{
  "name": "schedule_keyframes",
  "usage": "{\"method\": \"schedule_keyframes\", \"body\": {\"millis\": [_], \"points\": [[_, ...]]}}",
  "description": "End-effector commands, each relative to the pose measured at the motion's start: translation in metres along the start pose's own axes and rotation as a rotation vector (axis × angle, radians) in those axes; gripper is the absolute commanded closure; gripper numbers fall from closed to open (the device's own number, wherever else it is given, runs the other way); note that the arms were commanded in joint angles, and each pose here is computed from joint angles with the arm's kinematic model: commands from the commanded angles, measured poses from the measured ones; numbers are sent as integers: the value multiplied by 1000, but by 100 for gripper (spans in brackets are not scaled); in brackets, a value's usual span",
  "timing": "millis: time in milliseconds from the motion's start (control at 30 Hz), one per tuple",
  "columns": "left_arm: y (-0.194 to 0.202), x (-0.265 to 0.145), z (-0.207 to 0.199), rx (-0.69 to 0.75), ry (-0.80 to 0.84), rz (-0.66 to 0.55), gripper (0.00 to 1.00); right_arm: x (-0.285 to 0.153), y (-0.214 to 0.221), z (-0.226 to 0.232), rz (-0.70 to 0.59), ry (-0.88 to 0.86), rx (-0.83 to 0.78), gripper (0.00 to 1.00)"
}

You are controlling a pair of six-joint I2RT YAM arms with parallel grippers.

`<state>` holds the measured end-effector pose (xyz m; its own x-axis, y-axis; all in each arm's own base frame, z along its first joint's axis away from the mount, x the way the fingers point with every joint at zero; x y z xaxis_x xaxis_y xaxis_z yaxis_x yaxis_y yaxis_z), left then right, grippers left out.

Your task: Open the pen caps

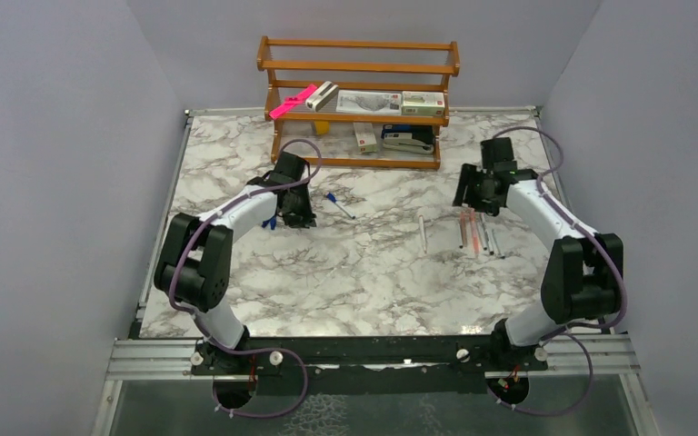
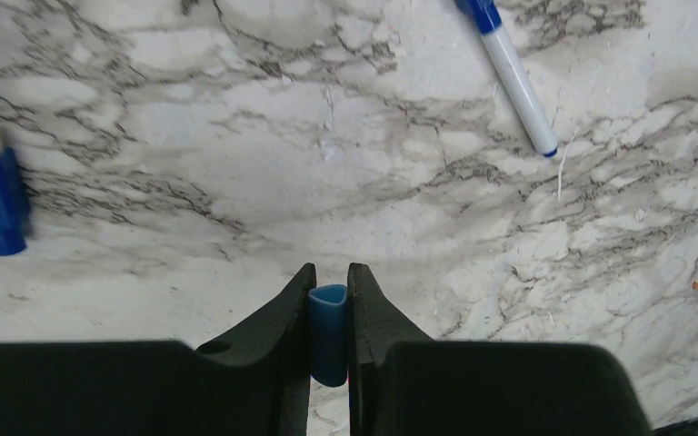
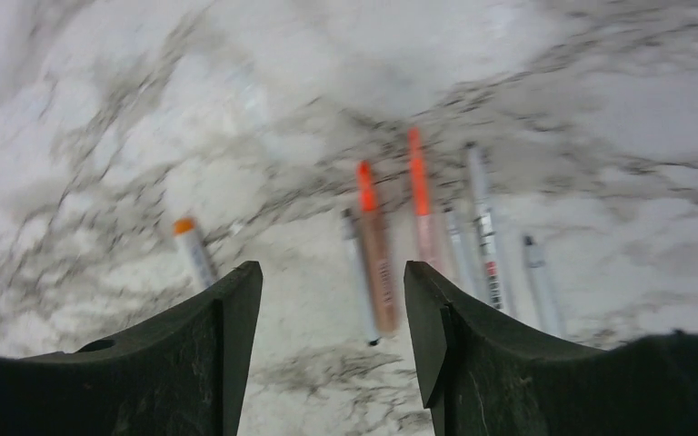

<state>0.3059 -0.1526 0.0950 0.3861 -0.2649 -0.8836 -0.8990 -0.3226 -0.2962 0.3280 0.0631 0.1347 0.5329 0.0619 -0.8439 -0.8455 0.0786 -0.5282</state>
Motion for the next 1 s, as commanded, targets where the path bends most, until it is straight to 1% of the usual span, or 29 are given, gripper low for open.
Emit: {"method": "schedule_keyframes", "body": {"millis": [0, 100, 200, 367, 467, 533, 733, 833, 967], "points": [[-36, -5, 10, 37, -46, -95, 93, 4, -25, -38, -99, 102, 151, 41], [-52, -7, 24, 21, -68, -128, 92, 11, -26, -60, -87, 153, 222, 41], [-60, -1, 41, -3, -97, -128, 92, 20, -19, -86, -66, 192, 309, 41], [-66, 12, 48, -23, -83, -115, 91, 33, -5, -124, -41, 248, 418, 41], [-64, 21, 49, -20, -81, -97, 91, 35, -2, -136, -36, 279, 441, 42], [-64, 24, 52, -16, -89, -94, 90, 36, 0, -141, -31, 293, 447, 42], [-68, 29, 50, -24, -67, -89, 86, 50, 14, -139, 15, 251, 464, 42], [-65, 30, 52, -28, -71, -79, 81, 54, 22, -138, 31, 245, 464, 42], [-62, 29, 53, -26, -71, -75, 77, 58, 31, -134, 47, 210, 474, 42]]}}
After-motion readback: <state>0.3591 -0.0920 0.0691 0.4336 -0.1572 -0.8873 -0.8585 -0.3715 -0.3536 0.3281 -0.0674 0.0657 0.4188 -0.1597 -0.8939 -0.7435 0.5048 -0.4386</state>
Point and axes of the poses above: each gripper's point midway between its finger pads, its own x axis out along the fingers, its own z axis along the line the jaws close on, y = z × x, the point moved 5 cm from there along -x, back along the fingers, and after that the axes turned 6 degrees about -x, right-handed, at the moved point
